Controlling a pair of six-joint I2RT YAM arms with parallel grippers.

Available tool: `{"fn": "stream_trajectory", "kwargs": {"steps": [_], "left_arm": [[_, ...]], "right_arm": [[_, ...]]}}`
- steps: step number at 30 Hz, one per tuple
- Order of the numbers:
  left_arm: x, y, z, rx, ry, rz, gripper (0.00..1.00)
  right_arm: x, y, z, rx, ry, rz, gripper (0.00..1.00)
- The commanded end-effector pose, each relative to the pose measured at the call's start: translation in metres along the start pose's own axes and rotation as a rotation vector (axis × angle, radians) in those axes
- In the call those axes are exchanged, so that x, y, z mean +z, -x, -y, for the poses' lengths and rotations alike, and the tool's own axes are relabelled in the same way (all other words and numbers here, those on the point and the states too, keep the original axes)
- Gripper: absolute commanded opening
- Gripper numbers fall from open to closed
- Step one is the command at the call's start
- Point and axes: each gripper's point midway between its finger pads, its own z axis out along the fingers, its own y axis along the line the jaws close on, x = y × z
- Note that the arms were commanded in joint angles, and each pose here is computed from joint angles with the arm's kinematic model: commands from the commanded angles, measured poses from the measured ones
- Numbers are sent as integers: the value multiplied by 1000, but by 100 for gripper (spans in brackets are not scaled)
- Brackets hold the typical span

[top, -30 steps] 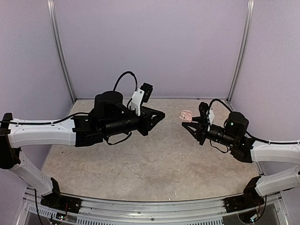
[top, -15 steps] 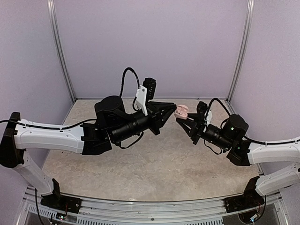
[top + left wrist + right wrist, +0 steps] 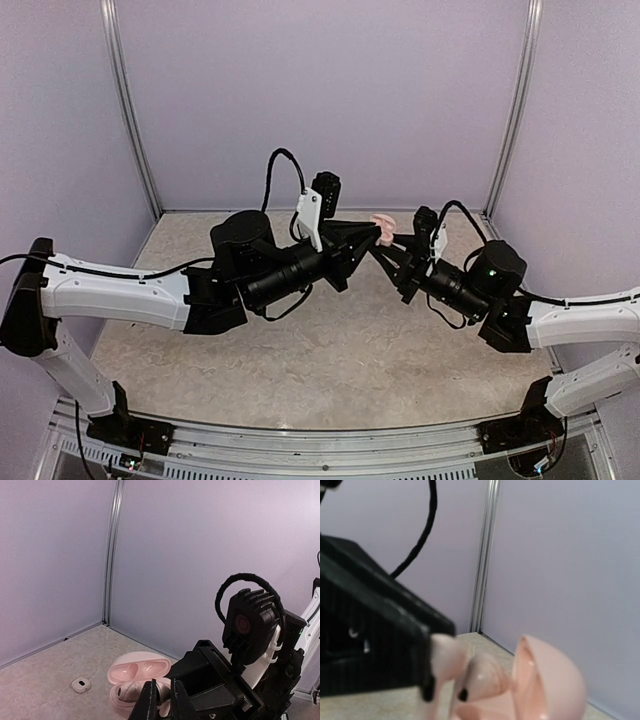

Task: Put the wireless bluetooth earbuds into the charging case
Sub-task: Insert the right earbud into the right side groove of the charging case.

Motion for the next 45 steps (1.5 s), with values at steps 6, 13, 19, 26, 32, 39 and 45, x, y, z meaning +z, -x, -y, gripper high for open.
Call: {"fn": "stream_trajectory", "kwargs": {"steps": [6,13,19,26,32,39,45], "left_arm": [[4,16,3,39,6,48,9],[7,13,0,59,25,37,9],[9,11,-3,72,47,29,9],[11,0,-7,84,63,0,9],[11,-7,-9,95,69,-17,9],[11,-15,-12,96,95,-38,10],[10,-20,-24,80,161,-51,18]], "right_arm": [[4,-3,-3,43,-11,-21,0],[3,-5,-7,43,-12,-24,0],[3,-3,-8,39,-11,-20,0],[3,2,-6,37,-17,-7,0],[2,7,-5,51,-20,8,0],[1,11,4,53,-72,15,0],[0,11,3,41,-66,18,0]]}}
